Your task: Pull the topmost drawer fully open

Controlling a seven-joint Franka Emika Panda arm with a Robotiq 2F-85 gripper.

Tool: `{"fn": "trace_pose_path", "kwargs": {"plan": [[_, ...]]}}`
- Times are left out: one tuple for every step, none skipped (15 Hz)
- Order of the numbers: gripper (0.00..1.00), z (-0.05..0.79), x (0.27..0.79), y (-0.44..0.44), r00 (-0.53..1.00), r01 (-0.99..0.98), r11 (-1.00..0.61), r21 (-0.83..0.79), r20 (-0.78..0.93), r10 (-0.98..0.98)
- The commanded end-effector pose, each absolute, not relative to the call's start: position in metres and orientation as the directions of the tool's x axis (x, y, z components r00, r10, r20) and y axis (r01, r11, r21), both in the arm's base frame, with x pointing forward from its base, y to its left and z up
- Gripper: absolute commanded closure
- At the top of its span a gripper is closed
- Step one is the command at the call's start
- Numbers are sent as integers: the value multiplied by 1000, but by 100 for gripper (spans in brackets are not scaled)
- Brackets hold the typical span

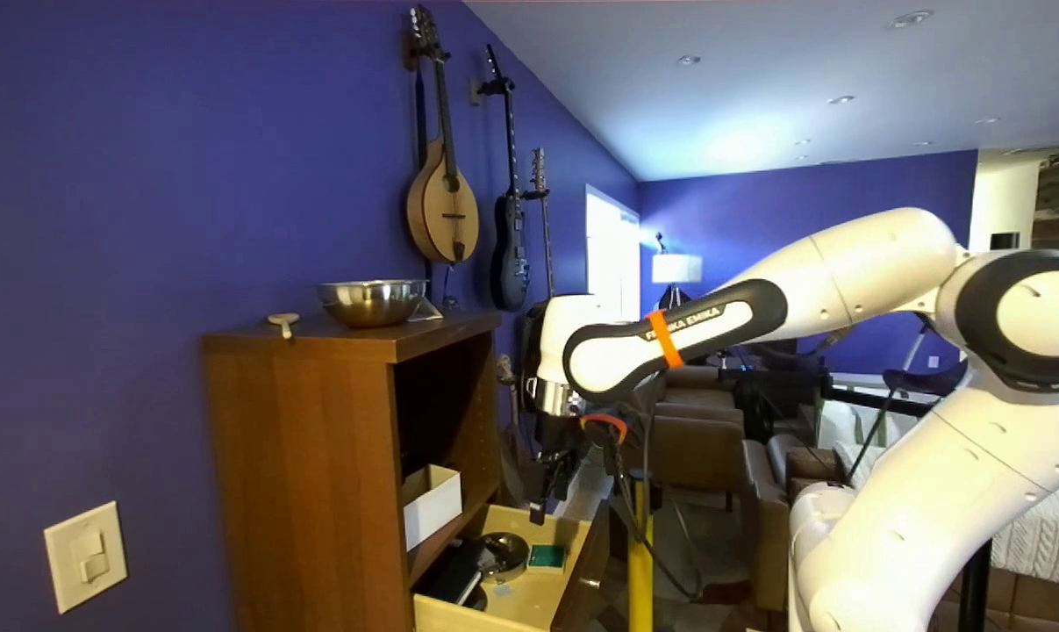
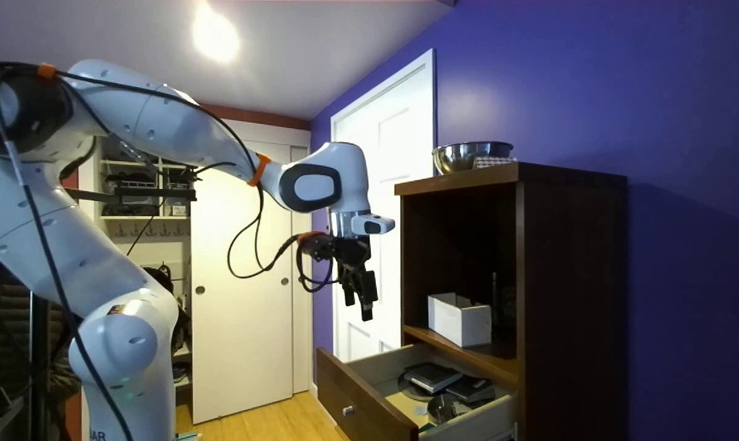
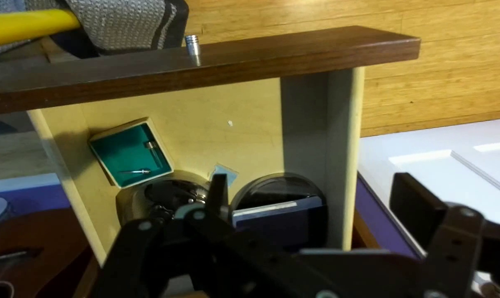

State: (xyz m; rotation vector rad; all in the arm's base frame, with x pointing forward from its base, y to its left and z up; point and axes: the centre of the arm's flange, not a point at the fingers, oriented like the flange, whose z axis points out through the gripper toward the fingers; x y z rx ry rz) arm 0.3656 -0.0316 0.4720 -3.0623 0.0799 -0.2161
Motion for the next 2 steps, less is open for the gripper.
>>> {"fn": "trace_pose_path", "kwargs": {"plan": [[0, 478, 359, -29, 986, -41, -996, -74, 158, -52], [0, 480, 356, -29, 985, -40, -996, -75, 164, -52]]}}
